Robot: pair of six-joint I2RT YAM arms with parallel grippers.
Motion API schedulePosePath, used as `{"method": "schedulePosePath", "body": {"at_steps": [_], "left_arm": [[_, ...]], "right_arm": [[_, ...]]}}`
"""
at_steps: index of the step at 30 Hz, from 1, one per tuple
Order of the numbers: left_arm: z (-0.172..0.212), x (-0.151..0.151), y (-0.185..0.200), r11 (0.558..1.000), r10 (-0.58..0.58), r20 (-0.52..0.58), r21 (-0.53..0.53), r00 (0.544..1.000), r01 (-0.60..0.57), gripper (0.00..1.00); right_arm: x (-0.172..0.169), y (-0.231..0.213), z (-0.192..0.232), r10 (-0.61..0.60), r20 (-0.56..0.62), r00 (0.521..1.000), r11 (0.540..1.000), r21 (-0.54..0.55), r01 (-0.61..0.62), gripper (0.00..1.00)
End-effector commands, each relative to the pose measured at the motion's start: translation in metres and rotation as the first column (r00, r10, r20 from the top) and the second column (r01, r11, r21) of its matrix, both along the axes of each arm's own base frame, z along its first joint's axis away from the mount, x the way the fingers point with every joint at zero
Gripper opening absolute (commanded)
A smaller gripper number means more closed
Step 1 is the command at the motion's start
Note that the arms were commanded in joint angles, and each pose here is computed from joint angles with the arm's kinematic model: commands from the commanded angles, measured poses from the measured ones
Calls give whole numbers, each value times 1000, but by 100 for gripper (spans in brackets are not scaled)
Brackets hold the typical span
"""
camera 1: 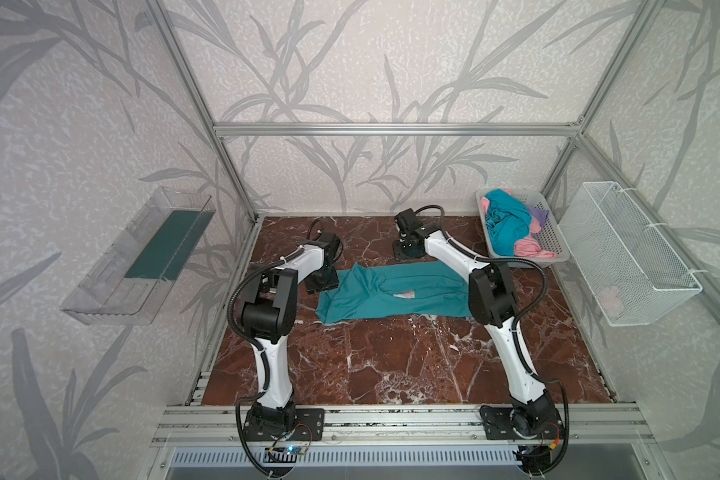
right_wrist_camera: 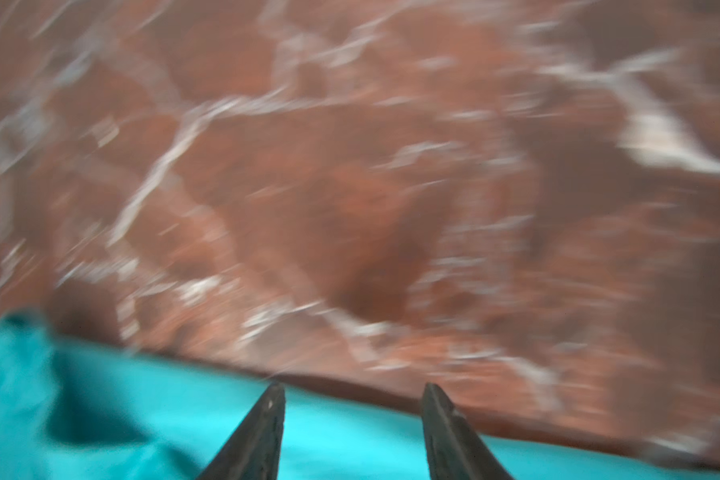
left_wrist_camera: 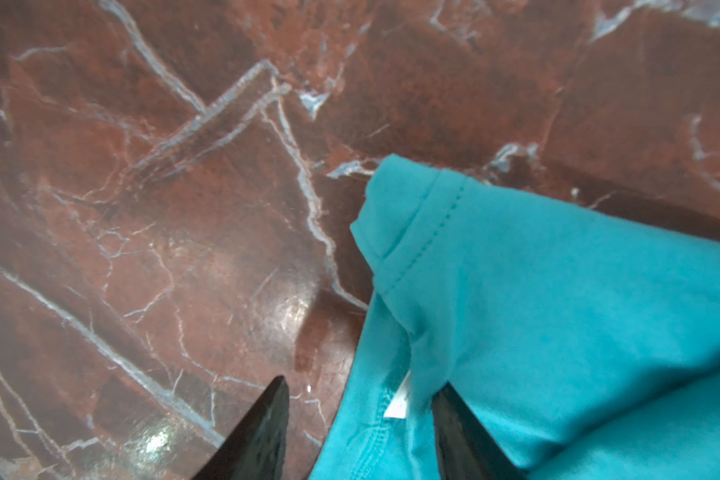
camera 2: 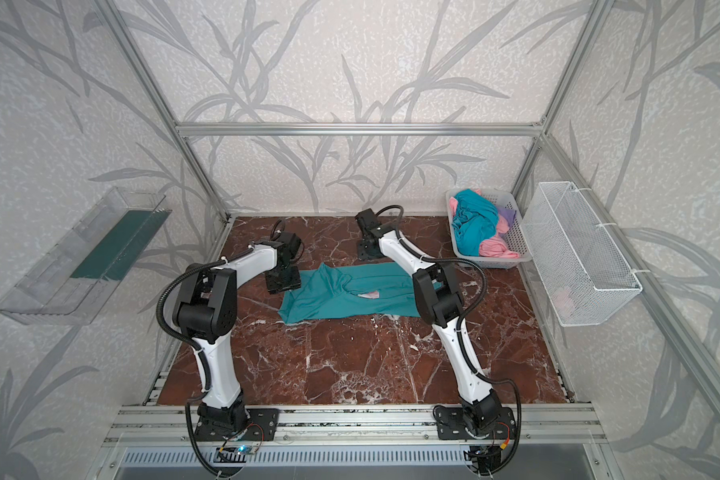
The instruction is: Fold and stack the t-shirts
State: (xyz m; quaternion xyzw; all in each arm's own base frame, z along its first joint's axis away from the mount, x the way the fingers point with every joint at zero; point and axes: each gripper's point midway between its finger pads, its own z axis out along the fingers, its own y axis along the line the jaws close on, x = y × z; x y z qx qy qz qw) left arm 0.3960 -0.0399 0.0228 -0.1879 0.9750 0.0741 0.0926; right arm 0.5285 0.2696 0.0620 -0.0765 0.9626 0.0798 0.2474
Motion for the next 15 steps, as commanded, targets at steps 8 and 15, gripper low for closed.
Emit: {"method": "schedulePosePath", "body": {"at_steps": [8, 15], "left_arm": [[46, -45, -1, 999, 39, 52, -36, 998, -37, 55], [52, -78, -21, 994, 35, 76, -109, 996, -27, 56]], "right_arm": [[-75, 26, 44, 95, 10, 995, 986, 136, -96, 54], [-145, 59, 39, 319, 17, 948, 932, 178, -317, 50]]}}
